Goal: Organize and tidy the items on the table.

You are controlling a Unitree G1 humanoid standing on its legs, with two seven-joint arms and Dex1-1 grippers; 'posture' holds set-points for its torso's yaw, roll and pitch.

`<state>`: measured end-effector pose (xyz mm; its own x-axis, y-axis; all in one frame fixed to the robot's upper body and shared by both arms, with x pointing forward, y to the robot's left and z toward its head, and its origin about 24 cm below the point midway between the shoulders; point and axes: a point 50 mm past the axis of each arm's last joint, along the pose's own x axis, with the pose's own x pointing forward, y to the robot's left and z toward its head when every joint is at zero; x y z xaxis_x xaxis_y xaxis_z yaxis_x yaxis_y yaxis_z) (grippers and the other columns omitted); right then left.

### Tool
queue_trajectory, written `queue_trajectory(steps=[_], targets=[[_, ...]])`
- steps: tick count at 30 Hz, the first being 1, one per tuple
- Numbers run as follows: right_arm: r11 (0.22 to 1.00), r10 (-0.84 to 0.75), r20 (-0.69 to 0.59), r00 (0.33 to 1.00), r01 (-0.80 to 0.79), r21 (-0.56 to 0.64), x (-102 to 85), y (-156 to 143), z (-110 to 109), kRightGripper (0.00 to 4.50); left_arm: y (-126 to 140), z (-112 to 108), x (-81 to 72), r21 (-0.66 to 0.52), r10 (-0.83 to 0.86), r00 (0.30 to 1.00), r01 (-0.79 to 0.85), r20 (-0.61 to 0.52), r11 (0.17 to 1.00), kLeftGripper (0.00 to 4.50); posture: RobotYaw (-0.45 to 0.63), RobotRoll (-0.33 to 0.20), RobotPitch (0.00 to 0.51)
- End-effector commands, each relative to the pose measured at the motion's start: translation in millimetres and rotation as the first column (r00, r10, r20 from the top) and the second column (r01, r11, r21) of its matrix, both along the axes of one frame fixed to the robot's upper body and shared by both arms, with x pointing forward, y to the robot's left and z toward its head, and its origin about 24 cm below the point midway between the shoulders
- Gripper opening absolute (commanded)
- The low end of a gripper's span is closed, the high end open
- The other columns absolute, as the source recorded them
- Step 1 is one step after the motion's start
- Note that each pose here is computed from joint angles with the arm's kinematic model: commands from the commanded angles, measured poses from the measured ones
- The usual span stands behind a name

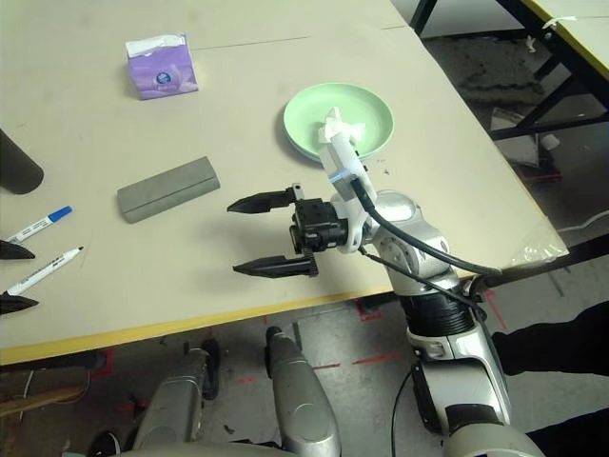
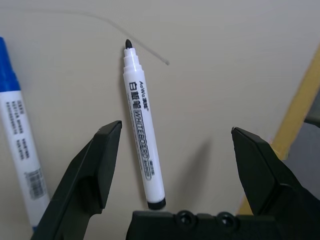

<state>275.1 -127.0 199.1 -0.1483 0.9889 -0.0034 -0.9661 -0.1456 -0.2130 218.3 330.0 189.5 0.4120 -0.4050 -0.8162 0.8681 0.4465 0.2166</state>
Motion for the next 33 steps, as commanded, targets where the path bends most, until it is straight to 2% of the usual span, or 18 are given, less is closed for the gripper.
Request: queue_trajectory(steps=[1, 15, 19, 29, 33], targets=[[1.0, 0.01, 0.015, 1.0, -0.01, 0.003, -4.7, -0.1, 4.6, 4.5, -2.3, -12.3, 0.2, 0.019, -0.004, 1.0, 0.004, -0.023, 1.0, 4.46, -0.23, 0.0, 0.322], [1.0, 0.003, 0.013, 1.0, -0.003, 0.01, -5.6, 1.4, 6.7, 4.5, 5.6, -19.8, -0.6, 0.054, 0.012, 0.999, -0.009, -0.053, 0.999, 4.46, -0.23, 0.0, 0.326], [1.0, 0.003, 0.009, 1.0, -0.004, 0.01, -5.5, 1.7, 5.8, 4.5, 7.7, -21.0, -2.1, 0.066, 0.017, 0.996, -0.011, -0.085, 0.998, 3.57, -0.23, 0.0, 0.327], [1.0, -0.005, 0.015, 1.0, 0.005, 0.018, -4.1, 1.1, 8.4, 4.5, 9.6, -18.1, -2.9, 0.061, 0.017, 0.997, -0.012, -0.077, 0.998, 0.3, -0.22, 0.0, 0.319], [1.0, -0.008, 0.015, 1.0, 0.008, 0.02, -3.9, 1.3, 8.7, 4.5, 9.1, -17.1, -2.9, 0.051, 0.013, 0.997, -0.009, -0.079, 0.999, 0.28, -0.23, 0.0, 0.319]])
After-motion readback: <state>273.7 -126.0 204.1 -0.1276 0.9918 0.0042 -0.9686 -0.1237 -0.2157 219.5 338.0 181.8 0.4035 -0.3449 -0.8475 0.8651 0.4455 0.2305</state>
